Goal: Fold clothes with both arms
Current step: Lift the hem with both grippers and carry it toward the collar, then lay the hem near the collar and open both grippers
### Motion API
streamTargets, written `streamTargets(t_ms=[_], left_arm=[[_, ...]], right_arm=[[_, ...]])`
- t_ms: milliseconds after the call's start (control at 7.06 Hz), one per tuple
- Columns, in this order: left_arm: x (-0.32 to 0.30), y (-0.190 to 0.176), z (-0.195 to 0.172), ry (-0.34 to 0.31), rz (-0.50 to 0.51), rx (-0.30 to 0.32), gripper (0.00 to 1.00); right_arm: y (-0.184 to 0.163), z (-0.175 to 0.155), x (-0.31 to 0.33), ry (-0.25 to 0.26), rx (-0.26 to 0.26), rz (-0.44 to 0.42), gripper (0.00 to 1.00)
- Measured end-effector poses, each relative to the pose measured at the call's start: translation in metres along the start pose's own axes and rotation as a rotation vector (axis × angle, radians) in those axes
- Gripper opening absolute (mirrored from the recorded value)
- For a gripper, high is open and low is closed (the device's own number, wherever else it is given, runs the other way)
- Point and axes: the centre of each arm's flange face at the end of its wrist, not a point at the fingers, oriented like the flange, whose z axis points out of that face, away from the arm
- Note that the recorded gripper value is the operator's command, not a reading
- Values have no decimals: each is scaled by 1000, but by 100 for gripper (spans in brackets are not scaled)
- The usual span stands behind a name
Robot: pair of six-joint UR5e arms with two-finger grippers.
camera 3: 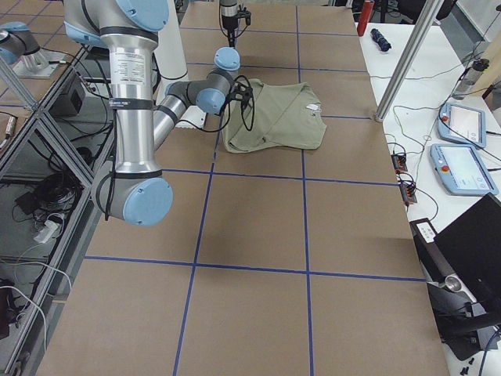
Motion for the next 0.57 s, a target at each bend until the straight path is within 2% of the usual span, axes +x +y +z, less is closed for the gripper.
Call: streamTargets(t_ms=[283, 567], left_arm=[[0, -65, -6, -13, -4, 71, 0], [9, -107, 7, -41, -26, 105, 0]], right_arm=[[-75, -16, -29, -45, 120, 35, 0], [-152, -26, -55, -43, 213, 32, 0]])
